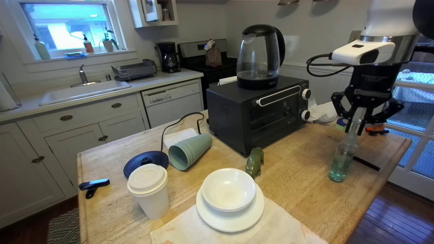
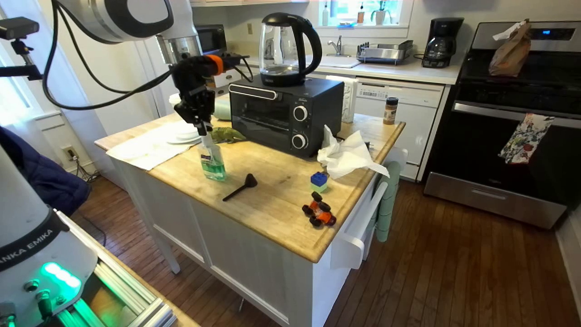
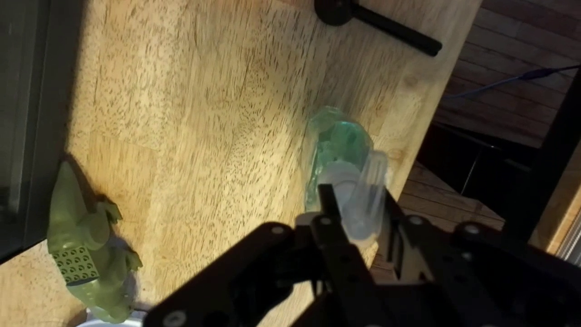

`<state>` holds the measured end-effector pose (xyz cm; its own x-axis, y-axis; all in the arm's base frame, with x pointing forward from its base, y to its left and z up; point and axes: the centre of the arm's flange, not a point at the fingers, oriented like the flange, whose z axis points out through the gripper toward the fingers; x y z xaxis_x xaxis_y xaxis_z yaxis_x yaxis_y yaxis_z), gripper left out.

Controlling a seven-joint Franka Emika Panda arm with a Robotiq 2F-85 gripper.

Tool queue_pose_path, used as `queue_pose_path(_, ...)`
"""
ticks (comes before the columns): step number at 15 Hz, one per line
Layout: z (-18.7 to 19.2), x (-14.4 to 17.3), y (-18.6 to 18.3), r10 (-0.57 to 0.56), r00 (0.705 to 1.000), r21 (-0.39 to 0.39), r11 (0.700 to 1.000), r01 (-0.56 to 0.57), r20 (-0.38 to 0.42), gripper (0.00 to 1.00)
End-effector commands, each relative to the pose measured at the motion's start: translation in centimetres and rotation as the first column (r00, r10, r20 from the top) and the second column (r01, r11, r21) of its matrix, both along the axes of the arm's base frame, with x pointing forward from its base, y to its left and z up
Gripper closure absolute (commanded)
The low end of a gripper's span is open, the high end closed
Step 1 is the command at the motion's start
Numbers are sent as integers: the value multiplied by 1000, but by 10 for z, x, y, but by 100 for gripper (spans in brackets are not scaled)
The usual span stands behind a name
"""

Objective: Turn the pump bottle to the right

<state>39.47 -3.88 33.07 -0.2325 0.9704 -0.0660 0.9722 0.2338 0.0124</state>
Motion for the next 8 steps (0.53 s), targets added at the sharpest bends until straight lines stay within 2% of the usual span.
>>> queue_pose_path(1,4,8,1,-61,998,-47,997,61,-6,44)
queue_pose_path(6,13,9,3,-105,994,-57,993,106,15,9)
queue_pose_path(7,16,8,0,-72,997,-57,996,73,18,2)
queue_pose_path(8,19,9,-3,-45,999,-58,997,47,24,0)
